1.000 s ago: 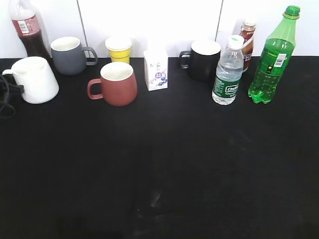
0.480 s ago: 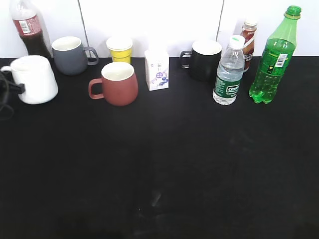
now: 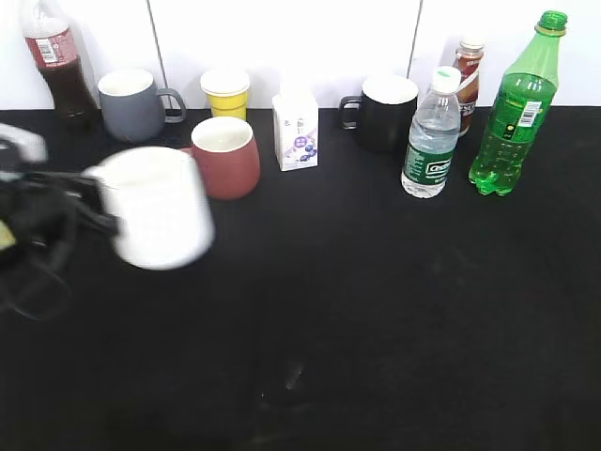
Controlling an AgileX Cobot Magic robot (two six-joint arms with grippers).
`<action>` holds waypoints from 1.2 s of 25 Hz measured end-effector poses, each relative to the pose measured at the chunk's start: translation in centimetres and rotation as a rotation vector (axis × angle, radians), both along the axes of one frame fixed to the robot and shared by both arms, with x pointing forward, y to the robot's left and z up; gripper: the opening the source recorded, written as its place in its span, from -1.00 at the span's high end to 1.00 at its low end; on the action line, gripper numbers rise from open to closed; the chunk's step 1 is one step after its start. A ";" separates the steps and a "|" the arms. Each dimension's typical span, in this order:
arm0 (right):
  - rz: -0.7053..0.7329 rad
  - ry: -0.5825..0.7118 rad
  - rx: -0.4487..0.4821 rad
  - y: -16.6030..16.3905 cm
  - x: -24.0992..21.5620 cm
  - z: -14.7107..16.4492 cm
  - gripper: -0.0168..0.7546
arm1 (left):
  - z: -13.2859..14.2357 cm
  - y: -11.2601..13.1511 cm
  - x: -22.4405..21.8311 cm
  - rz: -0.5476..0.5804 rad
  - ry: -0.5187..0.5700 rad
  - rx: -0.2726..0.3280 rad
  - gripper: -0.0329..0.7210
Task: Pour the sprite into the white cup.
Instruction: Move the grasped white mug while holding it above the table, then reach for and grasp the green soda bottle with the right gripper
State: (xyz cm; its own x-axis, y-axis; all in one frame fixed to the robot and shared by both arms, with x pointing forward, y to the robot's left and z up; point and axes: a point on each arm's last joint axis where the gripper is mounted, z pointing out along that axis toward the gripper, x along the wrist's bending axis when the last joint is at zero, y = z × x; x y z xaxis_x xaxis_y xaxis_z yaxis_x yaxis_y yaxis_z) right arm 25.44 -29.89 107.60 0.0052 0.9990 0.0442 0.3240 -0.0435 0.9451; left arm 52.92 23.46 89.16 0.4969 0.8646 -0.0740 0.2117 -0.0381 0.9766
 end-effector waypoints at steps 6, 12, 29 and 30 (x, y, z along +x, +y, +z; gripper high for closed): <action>0.029 -0.251 -0.045 0.4 13.0 -2.6 -0.51 | 0.0 -2.4 -0.6 -0.060 -0.019 0.021 0.78; 0.059 -0.231 -0.006 0.9 22.9 -12.1 -0.77 | 0.1 -2.1 -0.4 -0.021 -0.020 0.016 0.78; 0.111 -0.206 0.001 1.6 36.3 -22.4 -0.79 | 0.1 -2.0 -0.3 -0.009 -0.020 0.014 0.77; 0.110 -0.199 0.006 1.6 36.9 -22.9 -0.79 | 0.1 -2.0 -0.3 -0.009 -0.020 0.014 0.77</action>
